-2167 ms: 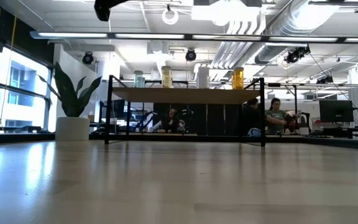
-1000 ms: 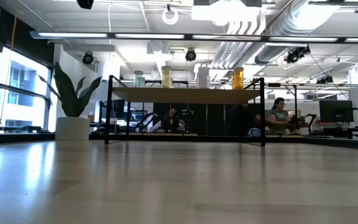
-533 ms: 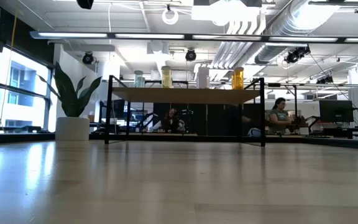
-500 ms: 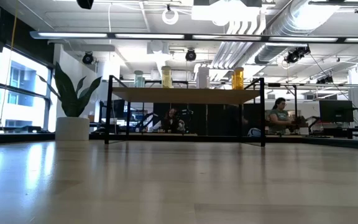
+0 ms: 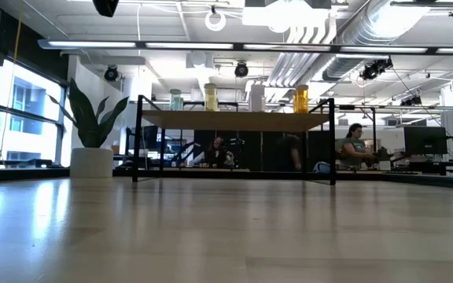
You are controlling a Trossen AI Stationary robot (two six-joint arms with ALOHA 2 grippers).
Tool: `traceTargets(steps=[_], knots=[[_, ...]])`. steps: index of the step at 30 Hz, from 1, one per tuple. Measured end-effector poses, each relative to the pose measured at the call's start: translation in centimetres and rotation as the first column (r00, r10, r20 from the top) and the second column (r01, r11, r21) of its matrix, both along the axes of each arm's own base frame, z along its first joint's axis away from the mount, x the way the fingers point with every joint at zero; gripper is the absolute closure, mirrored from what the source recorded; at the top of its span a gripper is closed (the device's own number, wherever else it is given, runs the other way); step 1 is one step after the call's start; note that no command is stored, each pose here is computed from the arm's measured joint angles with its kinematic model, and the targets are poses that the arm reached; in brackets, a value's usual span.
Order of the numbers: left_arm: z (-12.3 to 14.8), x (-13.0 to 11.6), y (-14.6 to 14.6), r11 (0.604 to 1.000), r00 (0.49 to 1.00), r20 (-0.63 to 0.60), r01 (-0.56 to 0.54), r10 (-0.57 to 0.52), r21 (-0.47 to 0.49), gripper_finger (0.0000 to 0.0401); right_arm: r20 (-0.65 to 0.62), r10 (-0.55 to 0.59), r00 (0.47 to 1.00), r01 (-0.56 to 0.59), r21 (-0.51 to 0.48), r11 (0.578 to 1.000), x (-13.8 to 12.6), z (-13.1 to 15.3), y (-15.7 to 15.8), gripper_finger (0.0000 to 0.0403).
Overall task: Pick and place medicine bottles onto shelf by color
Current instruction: Put the blue pill bottle aligned with the other blue pill bottle on the shelf
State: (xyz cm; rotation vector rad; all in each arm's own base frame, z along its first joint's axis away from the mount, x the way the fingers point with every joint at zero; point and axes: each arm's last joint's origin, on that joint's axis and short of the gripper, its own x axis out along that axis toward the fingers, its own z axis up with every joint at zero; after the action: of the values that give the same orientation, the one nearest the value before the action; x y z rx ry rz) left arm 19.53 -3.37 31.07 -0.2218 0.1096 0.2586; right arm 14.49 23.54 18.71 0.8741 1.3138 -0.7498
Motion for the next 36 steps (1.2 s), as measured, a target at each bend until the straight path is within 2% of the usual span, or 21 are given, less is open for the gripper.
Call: traceTargets(steps=[7, 13, 19, 25, 33, 36], knots=[[-0.2, 0.0, 0.0, 1.000, 1.000, -0.018, 0.001, -0.001, 0.006, 0.0184, 0.063, 0.019, 0.998, -0.024, 0.080, 0.997, 2.0, 0.4, -0.3, 0.0303], [-1.0, -0.1, 0.5, 1.000, 0.994, -0.108, -0.003, 0.005, 0.020, 0.0150, 0.213, 0.039, 0.976, -0.074, 0.157, 0.985, 5.9, 0.9, -1.4, 0.0305], [-2.1, -0.3, 1.0, 0.999, 0.973, -0.223, 0.054, -0.051, 0.006, 0.0146, 0.367, 0.050, 0.929, -0.117, 0.162, 0.980, 10.5, 1.6, -4.4, 0.0306], [-3.2, -0.6, 1.7, 0.990, 0.929, -0.341, 0.132, -0.143, -0.057, 0.0156, 0.552, 0.057, 0.832, -0.157, 0.137, 0.978, 14.8, 2.7, -8.3, 0.0306], [-3.7, -0.8, 3.2, 0.969, 0.890, -0.385, 0.204, -0.242, -0.138, 0.0160, 0.780, 0.100, 0.617, -0.208, 0.040, 0.977, 18.6, 4.9, -12.7, 0.0306], [-3.7, -0.8, 3.7, 0.962, 0.884, -0.382, 0.231, -0.270, -0.145, 0.0160, 0.818, 0.116, 0.563, -0.195, -0.006, 0.981, 19.5, 5.6, -14.1, 0.0306]])
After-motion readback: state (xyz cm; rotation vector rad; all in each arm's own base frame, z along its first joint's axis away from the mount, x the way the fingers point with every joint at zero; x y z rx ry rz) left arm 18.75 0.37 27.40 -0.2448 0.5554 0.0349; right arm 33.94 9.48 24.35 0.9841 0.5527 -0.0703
